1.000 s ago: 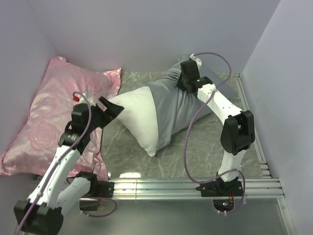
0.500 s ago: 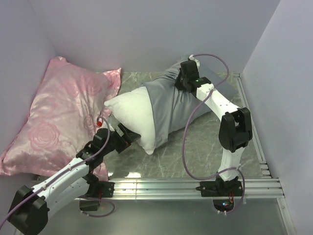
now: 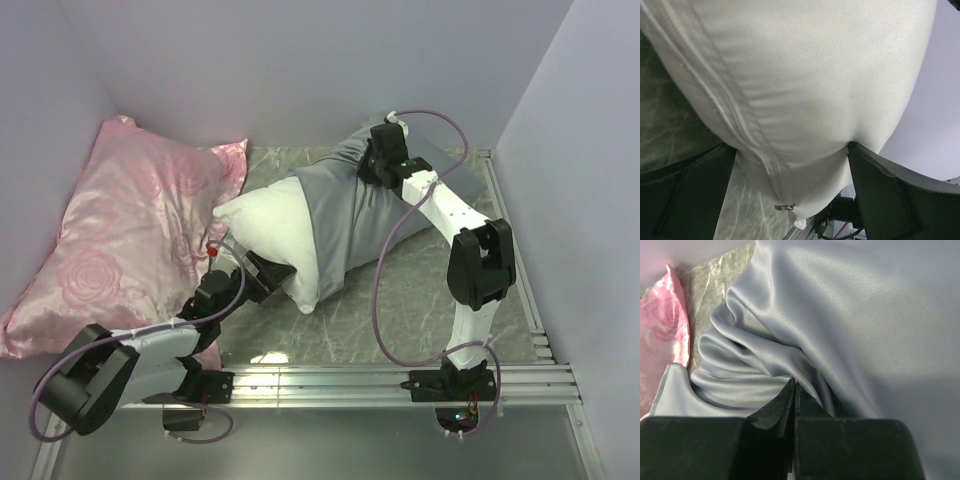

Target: Remove the pillowcase from the pillow

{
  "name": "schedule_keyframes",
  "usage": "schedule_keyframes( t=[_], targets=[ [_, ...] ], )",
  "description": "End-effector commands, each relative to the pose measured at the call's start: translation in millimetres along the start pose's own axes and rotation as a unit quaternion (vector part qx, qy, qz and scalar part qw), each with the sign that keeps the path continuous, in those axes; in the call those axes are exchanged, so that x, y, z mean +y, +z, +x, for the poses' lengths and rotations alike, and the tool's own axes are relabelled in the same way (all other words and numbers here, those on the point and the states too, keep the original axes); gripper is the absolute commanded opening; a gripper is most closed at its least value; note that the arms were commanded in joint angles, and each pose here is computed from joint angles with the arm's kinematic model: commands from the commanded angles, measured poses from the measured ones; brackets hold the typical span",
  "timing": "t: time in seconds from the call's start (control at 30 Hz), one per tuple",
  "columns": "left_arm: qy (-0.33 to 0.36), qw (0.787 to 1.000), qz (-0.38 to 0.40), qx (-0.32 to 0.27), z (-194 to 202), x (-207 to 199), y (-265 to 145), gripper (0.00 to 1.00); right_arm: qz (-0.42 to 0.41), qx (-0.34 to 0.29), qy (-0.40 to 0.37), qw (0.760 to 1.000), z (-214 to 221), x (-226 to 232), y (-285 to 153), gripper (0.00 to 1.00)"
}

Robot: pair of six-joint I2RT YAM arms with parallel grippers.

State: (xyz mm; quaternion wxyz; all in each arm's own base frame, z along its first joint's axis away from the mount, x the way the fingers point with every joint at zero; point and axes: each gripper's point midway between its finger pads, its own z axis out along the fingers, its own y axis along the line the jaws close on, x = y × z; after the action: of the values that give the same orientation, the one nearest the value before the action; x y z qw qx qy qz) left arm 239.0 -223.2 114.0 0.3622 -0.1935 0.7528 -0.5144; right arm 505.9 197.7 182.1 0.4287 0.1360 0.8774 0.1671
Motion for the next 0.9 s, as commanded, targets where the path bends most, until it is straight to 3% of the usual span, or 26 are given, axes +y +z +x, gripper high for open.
schedule_keyframes(
  t=[0.0, 0.07, 0.1, 0.13, 0.17, 0.2, 0.27, 0.3, 0.33, 0.43, 0.6, 0.73, 0.87],
  targets=[
    [0.019, 0.993, 0.11, -0.036, -19, -56, 3, 0.99, 0.005, 0.02, 0.0, 1.0, 12, -9, 11, 0.0],
    [0.021, 0.993, 0.115, -0.035, -20, -58, 8, 0.78, 0.0, 0.023, -0.001, 1.0, 14, -7, 10, 0.0],
    [0.021, 0.992, 0.12, -0.033, -20, -61, 9, 0.57, -0.004, 0.022, -0.006, 1.0, 12, -7, 7, 0.0],
    [0.02, 0.993, 0.116, -0.032, -20, -61, 12, 0.15, -0.007, 0.021, -0.009, 1.0, 10, -5, 5, 0.01],
    [0.023, 0.992, 0.121, -0.036, -26, -70, 15, 0.01, -0.005, 0.022, -0.013, 1.0, 9, -5, 2, 0.06],
    [0.023, 0.993, 0.109, -0.036, -26, -68, 18, 0.01, -0.011, 0.015, -0.02, 1.0, 2, -3, -6, 0.24],
    [0.026, 0.993, 0.102, -0.055, -41, -83, 22, 0.01, -0.021, 0.011, -0.032, 0.999, -6, 2, -19, 0.46],
    [0.019, 0.996, 0.05, -0.068, -48, -69, 24, 0.0, -0.03, -0.005, -0.044, 0.999, -20, 7, -37, 0.6],
    [0.017, 0.996, 0.035, -0.077, -53, -70, 24, 0.01, -0.03, -0.016, -0.05, 0.998, -27, 8, -47, 0.66],
    [0.012, 0.993, 0.001, -0.118, -80, -87, 25, 0.01, -0.034, -0.046, -0.057, 0.997, -43, 5, -91, 0.74],
    [0.003, 0.991, -0.059, -0.123, -100, -93, 30, 0.01, -0.039, -0.087, -0.029, 0.995, -30, -23, -144, 0.79],
    [-0.002, 0.991, -0.059, -0.116, -107, -97, 35, 0.01, -0.065, -0.097, -0.018, 0.993, -15, -37, -164, 0.8],
    [0.002, 0.992, -0.046, -0.114, -116, -109, 34, 0.01, -0.129, -0.078, -0.011, 0.988, 28, -35, -163, 0.81]
  ],
)
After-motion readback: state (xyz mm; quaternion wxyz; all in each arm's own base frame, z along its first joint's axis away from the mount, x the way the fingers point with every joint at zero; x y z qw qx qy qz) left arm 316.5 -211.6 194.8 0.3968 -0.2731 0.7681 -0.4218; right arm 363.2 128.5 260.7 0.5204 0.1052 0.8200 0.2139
